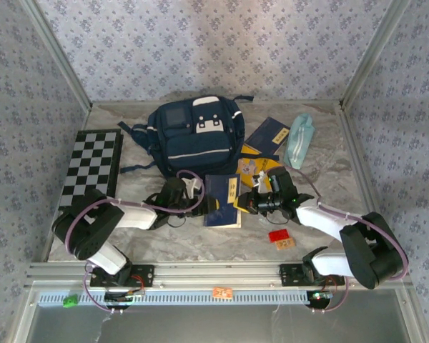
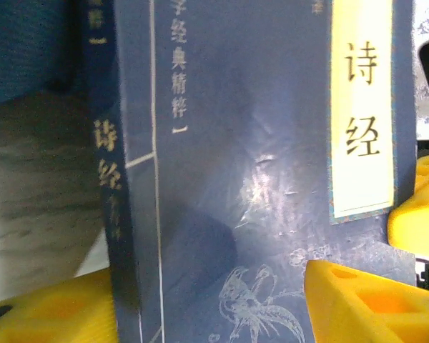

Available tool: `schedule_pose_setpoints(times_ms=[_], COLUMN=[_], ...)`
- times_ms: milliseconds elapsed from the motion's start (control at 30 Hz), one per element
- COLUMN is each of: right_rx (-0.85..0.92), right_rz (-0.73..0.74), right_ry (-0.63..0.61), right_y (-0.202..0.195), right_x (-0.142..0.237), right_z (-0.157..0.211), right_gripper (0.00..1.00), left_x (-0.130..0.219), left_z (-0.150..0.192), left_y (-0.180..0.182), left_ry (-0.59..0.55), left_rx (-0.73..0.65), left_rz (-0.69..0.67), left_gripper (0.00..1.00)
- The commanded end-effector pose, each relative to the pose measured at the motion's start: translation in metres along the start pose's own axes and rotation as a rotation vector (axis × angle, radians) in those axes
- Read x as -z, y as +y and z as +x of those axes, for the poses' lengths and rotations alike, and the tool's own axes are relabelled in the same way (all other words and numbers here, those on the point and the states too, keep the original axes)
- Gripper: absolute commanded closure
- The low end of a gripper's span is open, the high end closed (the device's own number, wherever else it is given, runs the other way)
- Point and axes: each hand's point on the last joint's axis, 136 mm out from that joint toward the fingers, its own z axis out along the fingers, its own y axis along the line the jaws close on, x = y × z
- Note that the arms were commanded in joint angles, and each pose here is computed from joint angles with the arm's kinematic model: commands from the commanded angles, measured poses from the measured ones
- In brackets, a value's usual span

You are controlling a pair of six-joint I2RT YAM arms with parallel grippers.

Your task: Pack books, pencil case, and school supplies into a backpack

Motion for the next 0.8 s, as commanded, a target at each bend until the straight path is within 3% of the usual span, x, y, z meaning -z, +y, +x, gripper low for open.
schedule_pose_setpoints(times_ms=[0,267,400,467,600,667,767], right_rx=[0.021,0.019,0.012,0.014,0.023,0.024,0.042], right_rz=[-0.007,0.01,0.021,0.024,0.031,0.037,-0.012], right_ry=[-0.013,-0.012,-0.018,-0.029,-0.065,-0.075,-0.081], right_y=[0.004,0.001,0.0,0.002,0.007,0.008,0.02], right_x=[-0.001,0.001,0.008,0.014,0.033,0.041,0.049], right_z=[-0.006,-0.005,-0.005,-0.005,-0.004,-0.005,-0.007], right_gripper=[1.0,0.99,0.75,0.58,0.23,0.11,0.03], left_x=[-0.002,0.008,0.013,0.019,0.036,0.048,0.066], left_z=[-0.012,-0.013,-0.015,-0.016,-0.023,-0.03,-0.043], left_y=[-0.027,-0.028,-0.039,-0.05,-0.079,-0.098,-0.127], left_ry=[-0.032,-0.064,-0.072,-0.075,-0.122,-0.154,-0.201], left_rx=[-0.062,-0.07,-0.068,-0.074,-0.097,-0.112,-0.132], left_rz=[0.099,0.076,0.107,0.131,0.188,0.226,0.283], left_gripper=[0.46,0.81,0.95,1.0,1.0,1.0,1.0])
